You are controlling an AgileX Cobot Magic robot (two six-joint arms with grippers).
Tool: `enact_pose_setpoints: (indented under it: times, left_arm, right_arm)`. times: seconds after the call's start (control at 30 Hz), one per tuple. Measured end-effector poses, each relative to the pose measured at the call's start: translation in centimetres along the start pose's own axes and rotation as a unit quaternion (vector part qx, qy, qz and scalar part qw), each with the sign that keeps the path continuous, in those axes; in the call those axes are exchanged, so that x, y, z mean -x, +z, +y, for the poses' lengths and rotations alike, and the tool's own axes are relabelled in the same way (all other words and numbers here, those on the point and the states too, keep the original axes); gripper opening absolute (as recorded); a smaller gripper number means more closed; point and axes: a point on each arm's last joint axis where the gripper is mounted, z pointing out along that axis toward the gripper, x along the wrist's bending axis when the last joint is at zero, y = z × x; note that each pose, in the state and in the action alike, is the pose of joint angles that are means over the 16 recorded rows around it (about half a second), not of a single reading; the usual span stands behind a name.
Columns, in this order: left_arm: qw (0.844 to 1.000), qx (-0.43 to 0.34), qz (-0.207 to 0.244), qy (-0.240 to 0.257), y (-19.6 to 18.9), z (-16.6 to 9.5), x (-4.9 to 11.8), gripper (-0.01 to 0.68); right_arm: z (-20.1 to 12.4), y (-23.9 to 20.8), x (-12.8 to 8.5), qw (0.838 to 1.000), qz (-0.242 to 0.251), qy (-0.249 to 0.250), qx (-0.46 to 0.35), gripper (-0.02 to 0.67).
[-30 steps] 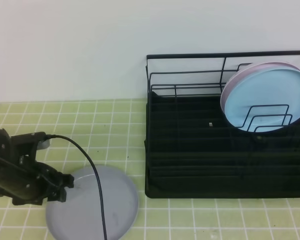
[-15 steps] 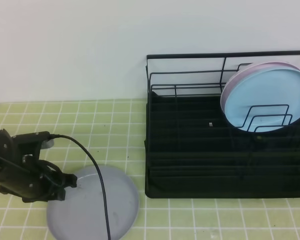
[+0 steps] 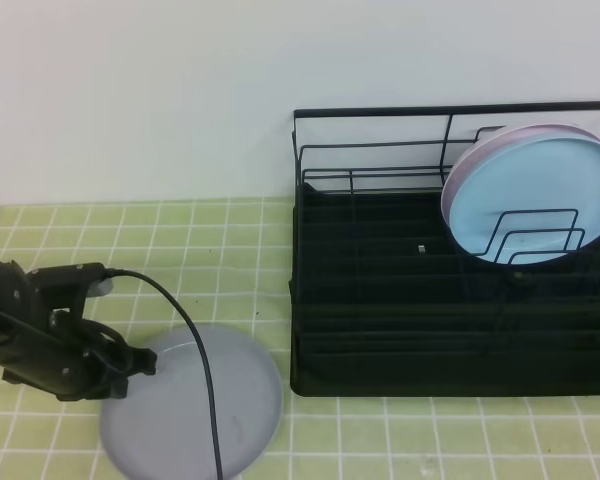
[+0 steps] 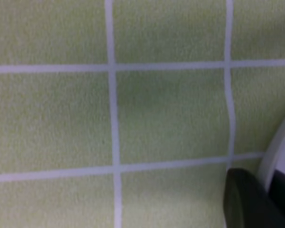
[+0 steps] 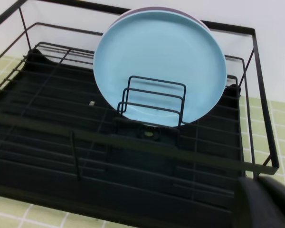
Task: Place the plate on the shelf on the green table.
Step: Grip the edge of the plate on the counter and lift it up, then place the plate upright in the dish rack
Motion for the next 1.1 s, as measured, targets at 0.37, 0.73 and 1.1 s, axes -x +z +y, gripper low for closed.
enact_pose_setpoints:
  times: [0.37,0.73,1.1]
  left_arm:
    - [1.0,0.01,-0.016,0.021,-2.2,2.2,0.9,0.011]
    - [0.992,0.11,-0.037,0.055,-9.3,4.8,2.5,0.005]
    - [0.936,0.275,-0.157,0.152,-19.4,4.2,9.0,0.005]
  right_arm:
    - [0.0,0.0,0.0,1.0,0.0,0.002,0.001,0.001]
    - [1.0,-0.4,-0.6,0.997,0.038,0.062,0.0,0.001]
    - [5.8,-2.1,-2.8,0.969,0.196,0.151,0.021,0.089]
